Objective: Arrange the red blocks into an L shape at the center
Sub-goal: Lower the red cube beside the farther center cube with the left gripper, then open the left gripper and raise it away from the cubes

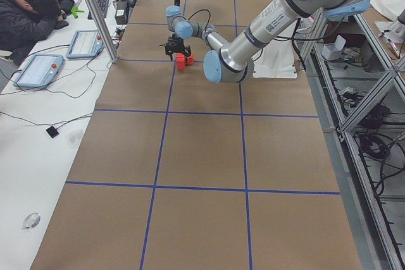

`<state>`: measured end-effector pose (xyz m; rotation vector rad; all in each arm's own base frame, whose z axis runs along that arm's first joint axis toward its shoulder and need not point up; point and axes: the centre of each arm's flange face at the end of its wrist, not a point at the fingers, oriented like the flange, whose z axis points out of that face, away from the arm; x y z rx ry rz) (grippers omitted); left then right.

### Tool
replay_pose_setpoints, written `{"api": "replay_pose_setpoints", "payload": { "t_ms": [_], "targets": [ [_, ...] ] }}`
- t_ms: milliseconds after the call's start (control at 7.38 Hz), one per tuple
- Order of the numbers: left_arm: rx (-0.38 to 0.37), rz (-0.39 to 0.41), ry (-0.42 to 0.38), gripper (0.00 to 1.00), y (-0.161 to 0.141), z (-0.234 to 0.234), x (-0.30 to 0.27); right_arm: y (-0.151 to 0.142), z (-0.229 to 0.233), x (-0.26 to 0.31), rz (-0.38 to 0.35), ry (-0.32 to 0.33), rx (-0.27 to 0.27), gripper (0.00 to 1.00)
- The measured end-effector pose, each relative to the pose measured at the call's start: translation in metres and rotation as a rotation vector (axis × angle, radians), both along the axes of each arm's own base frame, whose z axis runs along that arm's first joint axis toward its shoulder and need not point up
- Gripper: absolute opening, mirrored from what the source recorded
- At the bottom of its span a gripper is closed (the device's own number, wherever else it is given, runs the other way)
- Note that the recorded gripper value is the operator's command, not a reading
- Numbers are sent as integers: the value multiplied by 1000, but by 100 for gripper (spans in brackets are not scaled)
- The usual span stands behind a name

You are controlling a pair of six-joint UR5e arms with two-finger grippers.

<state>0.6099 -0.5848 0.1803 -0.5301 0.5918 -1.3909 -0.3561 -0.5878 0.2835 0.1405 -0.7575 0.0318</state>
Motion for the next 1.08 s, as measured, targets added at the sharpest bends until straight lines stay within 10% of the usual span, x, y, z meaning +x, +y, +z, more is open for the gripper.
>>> {"api": "replay_pose_setpoints", "payload": {
  "t_ms": [542,1085],
  "targets": [
    [60,52,-7,100,-6,-26,-36,-3,-2,5,7,-3,3,99],
    [370,326,-8,100,52,-24,-162,-11,6,33,56,15,26,99]
  ]
}}
